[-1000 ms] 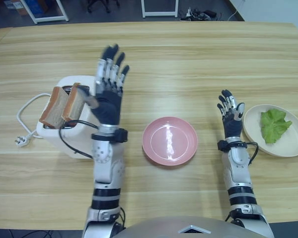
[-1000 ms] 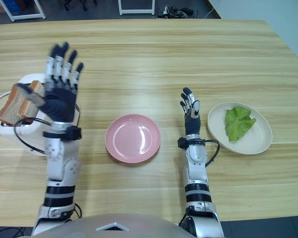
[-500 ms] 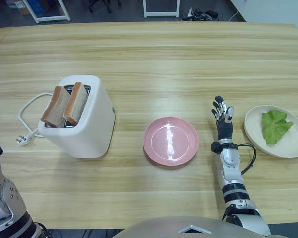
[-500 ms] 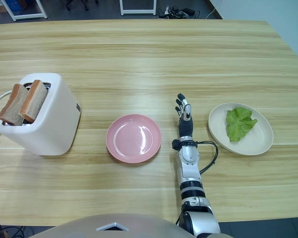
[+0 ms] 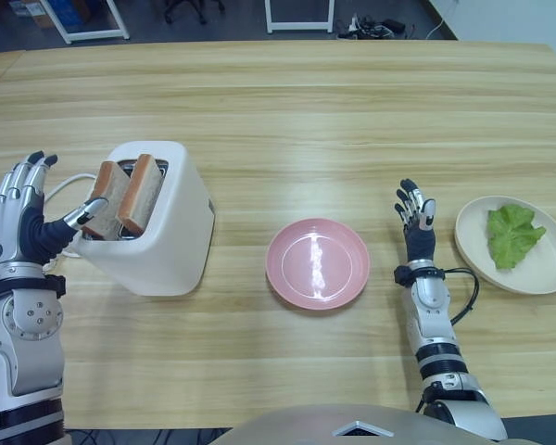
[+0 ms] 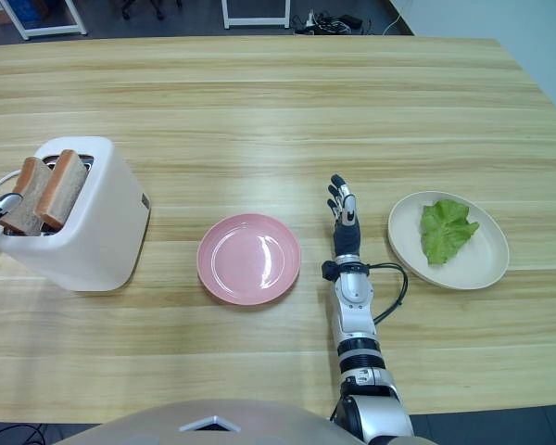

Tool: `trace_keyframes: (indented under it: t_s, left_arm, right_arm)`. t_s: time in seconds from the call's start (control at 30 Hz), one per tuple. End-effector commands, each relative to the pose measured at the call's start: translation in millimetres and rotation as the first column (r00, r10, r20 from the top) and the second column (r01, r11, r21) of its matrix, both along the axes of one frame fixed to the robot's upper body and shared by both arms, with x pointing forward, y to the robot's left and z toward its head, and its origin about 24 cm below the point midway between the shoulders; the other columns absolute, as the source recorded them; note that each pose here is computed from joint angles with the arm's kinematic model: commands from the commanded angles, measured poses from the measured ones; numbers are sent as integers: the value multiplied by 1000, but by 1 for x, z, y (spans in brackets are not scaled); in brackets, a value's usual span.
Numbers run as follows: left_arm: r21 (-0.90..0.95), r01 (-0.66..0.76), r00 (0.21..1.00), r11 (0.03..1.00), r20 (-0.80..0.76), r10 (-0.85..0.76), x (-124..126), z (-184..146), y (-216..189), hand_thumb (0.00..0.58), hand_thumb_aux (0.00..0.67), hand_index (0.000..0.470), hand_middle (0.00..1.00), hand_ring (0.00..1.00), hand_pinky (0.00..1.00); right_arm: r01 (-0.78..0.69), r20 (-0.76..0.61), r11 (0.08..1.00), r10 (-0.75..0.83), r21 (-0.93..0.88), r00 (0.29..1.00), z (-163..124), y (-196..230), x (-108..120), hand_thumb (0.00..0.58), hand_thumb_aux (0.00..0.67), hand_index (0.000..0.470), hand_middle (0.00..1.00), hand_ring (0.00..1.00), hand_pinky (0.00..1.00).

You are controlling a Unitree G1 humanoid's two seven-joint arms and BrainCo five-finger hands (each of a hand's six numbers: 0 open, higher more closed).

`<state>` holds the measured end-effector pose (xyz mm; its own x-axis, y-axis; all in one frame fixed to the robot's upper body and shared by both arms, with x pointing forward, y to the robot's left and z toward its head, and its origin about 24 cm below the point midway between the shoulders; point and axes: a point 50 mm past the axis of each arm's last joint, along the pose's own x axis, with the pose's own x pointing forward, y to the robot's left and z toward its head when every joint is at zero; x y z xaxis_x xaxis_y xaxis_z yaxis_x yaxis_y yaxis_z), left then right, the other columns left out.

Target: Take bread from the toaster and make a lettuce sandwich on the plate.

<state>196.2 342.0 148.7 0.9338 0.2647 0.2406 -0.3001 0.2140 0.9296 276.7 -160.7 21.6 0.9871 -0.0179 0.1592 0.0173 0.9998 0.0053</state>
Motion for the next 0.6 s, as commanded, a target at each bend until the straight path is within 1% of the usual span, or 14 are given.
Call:
trace_keyframes:
  t_s: [0.03, 0.23, 0.27, 0.3, 0.33, 0.37, 0.43, 0.5, 0.53, 0.6]
  left_arm:
    - [3, -5, 998, 1000, -63, 5, -6, 0, 2, 0, 0, 0, 0, 0, 0]
    - [-18, 10, 993, 1000, -114, -12, -9, -1, -1, 0, 0, 0, 0, 0, 0]
    - [-27, 18, 992, 999, -125, -22, -10, -2, -2, 104, 63, 44, 0, 0, 0]
    - [-45, 27, 990, 999, -134, -33, -10, -3, -3, 255, 168, 118, 0, 0, 0]
    - [-55, 31, 989, 998, -144, -38, -10, -4, -4, 390, 286, 201, 0, 0, 0]
    - [-58, 33, 988, 998, -150, -42, -11, -5, -5, 434, 334, 234, 0, 0, 0]
    - [-68, 42, 986, 997, -157, -52, -11, -5, -5, 466, 373, 262, 0, 0, 0]
    - [-72, 48, 983, 996, -173, -60, -11, -6, -7, 462, 368, 258, 0, 0, 0]
    - [-77, 51, 981, 996, -184, -64, -12, -7, -7, 452, 355, 249, 0, 0, 0]
    - [-91, 58, 979, 994, -188, -75, -12, -8, -8, 454, 357, 251, 0, 0, 0]
  right_arm:
    - [-3, -12, 1000, 3, -12, 1000, 0, 0, 1, 0, 0, 0, 0, 0, 0]
    - [0, -19, 1000, -1, -5, 1000, -1, 1, 1, 0, 0, 0, 0, 0, 0]
    - [2, -20, 1000, -2, -4, 1000, -1, 1, 1, 0, 0, 0, 0, 0, 0]
    - [3, -21, 1000, -3, -3, 1000, -1, 1, 1, 0, 0, 0, 0, 0, 0]
    - [5, -22, 1000, -5, -2, 1000, -1, 1, 1, 0, 0, 0, 0, 0, 0]
    - [6, -23, 1000, -6, -1, 1000, -1, 0, 1, 0, 0, 0, 0, 0, 0]
    - [10, -25, 1000, -10, 1, 1000, -1, 0, 0, 0, 0, 0, 0, 0, 0]
    - [14, -28, 1000, -14, 3, 1000, -1, -1, 0, 0, 0, 0, 0, 0, 0]
    - [15, -29, 1000, -15, 4, 999, -1, -1, 0, 0, 0, 0, 0, 0, 0]
    - [17, -31, 1000, -17, 6, 999, -2, -1, 0, 0, 0, 0, 0, 0, 0]
